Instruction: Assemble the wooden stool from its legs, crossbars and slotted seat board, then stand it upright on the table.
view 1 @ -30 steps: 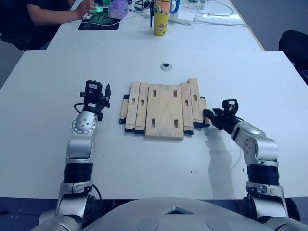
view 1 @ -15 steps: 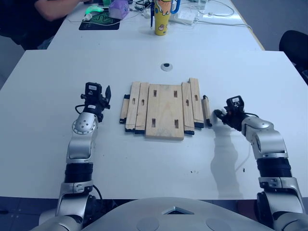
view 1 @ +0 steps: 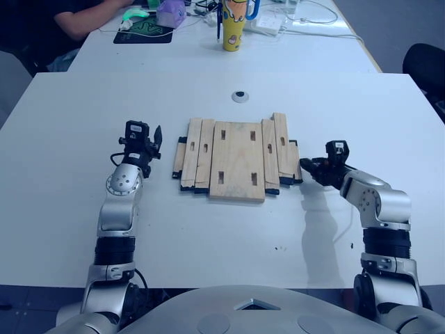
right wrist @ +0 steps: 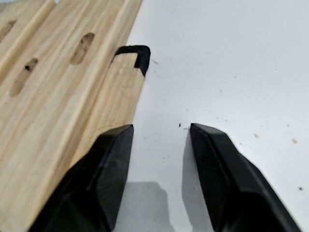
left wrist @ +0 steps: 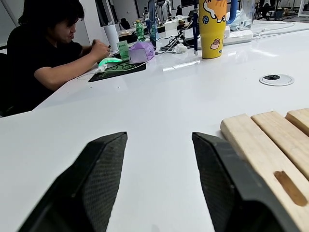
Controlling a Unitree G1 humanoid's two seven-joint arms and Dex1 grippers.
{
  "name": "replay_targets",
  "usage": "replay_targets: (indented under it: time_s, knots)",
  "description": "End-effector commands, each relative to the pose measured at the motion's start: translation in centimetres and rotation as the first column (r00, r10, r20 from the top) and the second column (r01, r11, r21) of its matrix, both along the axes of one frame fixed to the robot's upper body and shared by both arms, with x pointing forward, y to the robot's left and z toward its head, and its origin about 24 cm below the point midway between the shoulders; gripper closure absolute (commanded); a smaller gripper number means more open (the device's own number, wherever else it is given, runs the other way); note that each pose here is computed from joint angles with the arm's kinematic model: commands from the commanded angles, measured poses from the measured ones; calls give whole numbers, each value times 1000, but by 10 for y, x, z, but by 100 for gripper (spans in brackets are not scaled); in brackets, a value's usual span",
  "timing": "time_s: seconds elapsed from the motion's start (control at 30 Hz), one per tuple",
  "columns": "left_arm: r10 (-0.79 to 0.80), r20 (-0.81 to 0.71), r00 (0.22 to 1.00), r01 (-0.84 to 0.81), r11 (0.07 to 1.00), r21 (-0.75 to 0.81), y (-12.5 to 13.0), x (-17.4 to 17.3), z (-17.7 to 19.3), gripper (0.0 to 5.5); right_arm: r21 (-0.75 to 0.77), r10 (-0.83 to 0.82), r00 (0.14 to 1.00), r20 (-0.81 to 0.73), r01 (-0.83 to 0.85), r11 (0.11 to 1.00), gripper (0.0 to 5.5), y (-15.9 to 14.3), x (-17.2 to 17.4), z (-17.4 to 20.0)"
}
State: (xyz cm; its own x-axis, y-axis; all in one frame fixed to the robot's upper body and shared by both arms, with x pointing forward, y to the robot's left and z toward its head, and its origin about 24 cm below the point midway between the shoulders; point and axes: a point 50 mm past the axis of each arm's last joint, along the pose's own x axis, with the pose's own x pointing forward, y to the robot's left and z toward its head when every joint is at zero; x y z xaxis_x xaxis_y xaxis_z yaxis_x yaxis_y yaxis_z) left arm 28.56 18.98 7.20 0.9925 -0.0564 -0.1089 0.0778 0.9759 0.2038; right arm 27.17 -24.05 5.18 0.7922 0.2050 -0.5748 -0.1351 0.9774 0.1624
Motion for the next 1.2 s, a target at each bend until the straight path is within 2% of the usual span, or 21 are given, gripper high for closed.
replay_targets:
  time_s: [0.03,0.33,0.53,0.67,0.77,1.0,1.2]
  knots:
    - [-9,-30,1000,9,1000,-5,0,-2,-8,299,73,12,1000,-4,-11,997,328,9,1,5]
    - [-8,-30,1000,8,1000,-7,0,-4,-8,299,45,17,998,54,-20,999,328,9,6,17]
    - [-5,-30,1000,5,1000,-9,0,-4,-8,299,95,139,990,-11,-138,986,328,29,-4,11]
    - [-7,-27,1000,7,1000,-9,0,-3,-8,299,75,185,981,-52,-180,981,328,35,-11,4]
    - [-9,-26,1000,9,1000,-11,-1,-3,-7,299,93,157,987,-36,-153,984,328,32,-10,5]
    - [-7,-31,999,7,1000,-18,-1,-5,-9,299,155,9,992,125,-29,988,328,16,6,28]
    - [-11,-29,1000,11,1000,-18,-1,-5,-7,299,60,54,997,57,-57,997,328,15,0,14]
